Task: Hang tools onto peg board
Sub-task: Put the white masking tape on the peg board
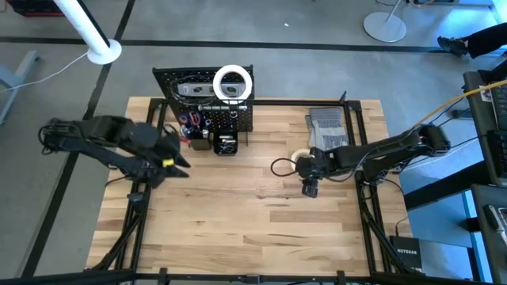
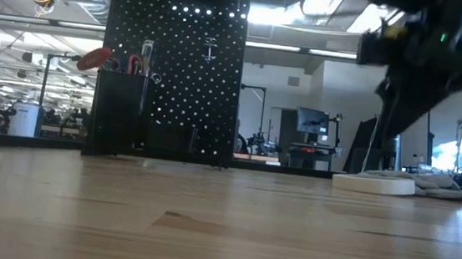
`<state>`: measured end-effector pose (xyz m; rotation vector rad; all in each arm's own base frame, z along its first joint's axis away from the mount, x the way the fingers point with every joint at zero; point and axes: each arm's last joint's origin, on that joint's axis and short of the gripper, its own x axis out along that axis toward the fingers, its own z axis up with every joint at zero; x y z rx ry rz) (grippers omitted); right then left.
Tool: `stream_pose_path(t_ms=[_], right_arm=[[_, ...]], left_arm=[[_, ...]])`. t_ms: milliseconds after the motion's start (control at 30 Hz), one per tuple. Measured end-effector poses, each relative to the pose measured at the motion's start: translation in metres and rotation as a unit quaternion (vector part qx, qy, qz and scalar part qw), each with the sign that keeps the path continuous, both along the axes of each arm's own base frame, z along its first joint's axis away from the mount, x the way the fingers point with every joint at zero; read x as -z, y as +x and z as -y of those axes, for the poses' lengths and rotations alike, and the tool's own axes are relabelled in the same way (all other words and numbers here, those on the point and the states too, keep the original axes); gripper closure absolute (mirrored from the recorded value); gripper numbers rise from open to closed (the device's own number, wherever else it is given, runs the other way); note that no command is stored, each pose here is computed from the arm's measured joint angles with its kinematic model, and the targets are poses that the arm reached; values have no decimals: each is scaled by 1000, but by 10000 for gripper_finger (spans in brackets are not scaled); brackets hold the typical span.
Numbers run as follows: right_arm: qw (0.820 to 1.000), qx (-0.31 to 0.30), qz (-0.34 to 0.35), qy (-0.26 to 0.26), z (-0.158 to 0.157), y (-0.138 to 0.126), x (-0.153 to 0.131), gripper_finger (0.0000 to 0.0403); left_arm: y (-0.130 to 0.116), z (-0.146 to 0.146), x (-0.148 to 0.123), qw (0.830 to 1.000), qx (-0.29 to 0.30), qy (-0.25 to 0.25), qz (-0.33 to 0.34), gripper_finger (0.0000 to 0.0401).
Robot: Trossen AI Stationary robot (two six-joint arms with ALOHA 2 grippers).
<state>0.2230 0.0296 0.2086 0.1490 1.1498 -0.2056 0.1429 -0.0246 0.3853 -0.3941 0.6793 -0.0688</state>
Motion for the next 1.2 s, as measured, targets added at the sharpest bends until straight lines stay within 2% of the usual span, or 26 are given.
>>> stream_pose_path(t_ms=[233,367,600,800,867,1000,1200], right_arm=[[998,58,-27,-4,23,0,44,231],[998,49,-37,15,31,0,61,231],[997,40,-59,8,32,3,80,241],[999,9,-28,18,19,10,81,327],[1000,-7,-5,22,10,16,77,327],[992,-73,66,80,-15,29,67,327],[962,-147,188,132,-47,44,47,327]], left_arm=[[19,18,44,999,10,-40,0,242],[25,27,59,998,12,-61,-6,242],[27,36,64,999,-2,-53,-6,242],[31,42,66,1000,-29,-10,6,242],[37,47,71,999,-40,10,0,242],[56,62,85,997,-44,68,-2,242],[104,91,116,986,24,162,31,242]])
